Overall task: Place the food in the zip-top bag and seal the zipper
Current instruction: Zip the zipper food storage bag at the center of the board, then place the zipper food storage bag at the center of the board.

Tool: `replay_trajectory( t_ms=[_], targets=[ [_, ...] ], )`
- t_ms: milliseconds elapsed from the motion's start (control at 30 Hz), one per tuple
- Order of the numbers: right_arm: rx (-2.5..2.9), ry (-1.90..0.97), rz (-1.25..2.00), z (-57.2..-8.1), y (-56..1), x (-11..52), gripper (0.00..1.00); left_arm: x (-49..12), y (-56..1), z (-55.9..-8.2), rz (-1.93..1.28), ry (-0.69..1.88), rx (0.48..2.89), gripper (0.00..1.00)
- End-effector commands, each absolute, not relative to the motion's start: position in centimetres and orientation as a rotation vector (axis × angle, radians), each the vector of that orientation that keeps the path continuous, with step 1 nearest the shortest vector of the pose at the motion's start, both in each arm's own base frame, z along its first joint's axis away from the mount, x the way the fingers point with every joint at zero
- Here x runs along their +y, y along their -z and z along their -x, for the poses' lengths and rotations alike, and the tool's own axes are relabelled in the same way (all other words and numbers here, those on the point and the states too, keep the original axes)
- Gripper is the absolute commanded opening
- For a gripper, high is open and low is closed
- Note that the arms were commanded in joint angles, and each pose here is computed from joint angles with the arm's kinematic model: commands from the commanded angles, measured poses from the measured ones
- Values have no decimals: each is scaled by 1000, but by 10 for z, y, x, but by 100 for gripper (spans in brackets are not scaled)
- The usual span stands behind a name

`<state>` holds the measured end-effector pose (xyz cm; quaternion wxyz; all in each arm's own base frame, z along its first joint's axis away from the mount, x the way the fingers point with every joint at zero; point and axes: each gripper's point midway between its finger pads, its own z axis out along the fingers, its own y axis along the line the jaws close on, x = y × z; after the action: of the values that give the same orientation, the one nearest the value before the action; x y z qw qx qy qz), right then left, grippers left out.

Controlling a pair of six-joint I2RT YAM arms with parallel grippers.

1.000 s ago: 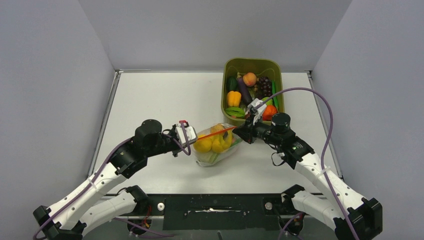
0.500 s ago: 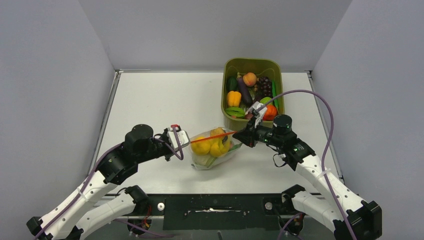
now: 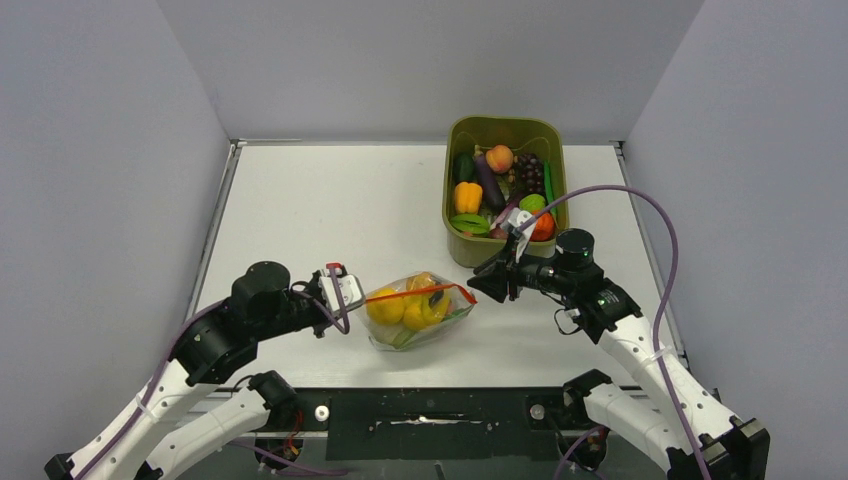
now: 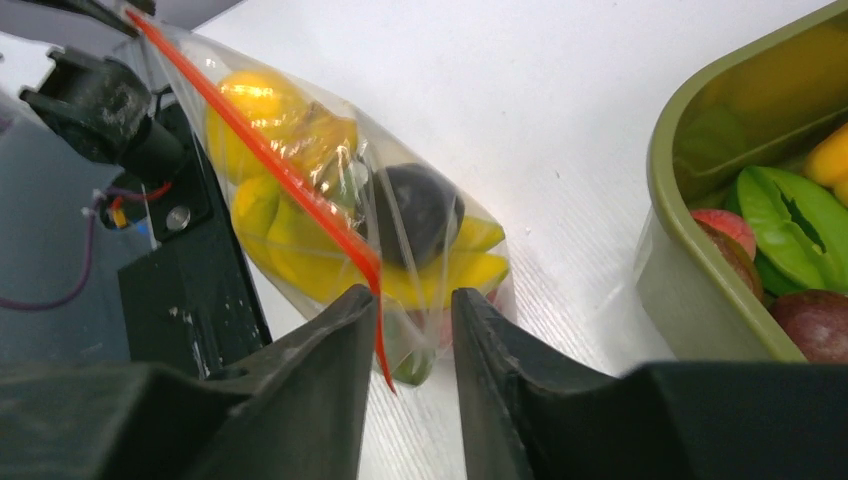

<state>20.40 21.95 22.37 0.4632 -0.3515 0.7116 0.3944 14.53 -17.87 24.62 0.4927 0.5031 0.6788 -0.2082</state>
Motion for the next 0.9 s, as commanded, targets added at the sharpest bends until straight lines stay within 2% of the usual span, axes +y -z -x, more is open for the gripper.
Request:
replay_trajectory(
  t_ms=[0, 33, 133, 233, 467, 700, 867],
  targets=[
    [1596, -919, 827, -211, -280, 217, 47, -177, -281, -149, -1126, 510, 1624, 0],
    [1597, -906, 821, -214, -283, 216, 54, -177, -277, -155, -1114, 492, 1664, 0],
    [1610, -870, 811, -220, -286, 214, 86, -173, -268, -171, -1061, 422, 1756, 0],
    [1607, -864, 804, -222, -291, 214, 100, -165, -269, -190, -948, 335, 1813, 0],
    [1621, -854, 723, -225, -302, 209, 98, -127, -257, -242, -671, 83, 1949, 0],
    [1688, -811, 622, -230, -299, 198, 98, -74, -233, -289, -420, 82, 2025, 0],
    [1710, -807, 587, -231, -297, 195, 98, -61, -225, -319, -274, 33, 2020, 0]
  ],
)
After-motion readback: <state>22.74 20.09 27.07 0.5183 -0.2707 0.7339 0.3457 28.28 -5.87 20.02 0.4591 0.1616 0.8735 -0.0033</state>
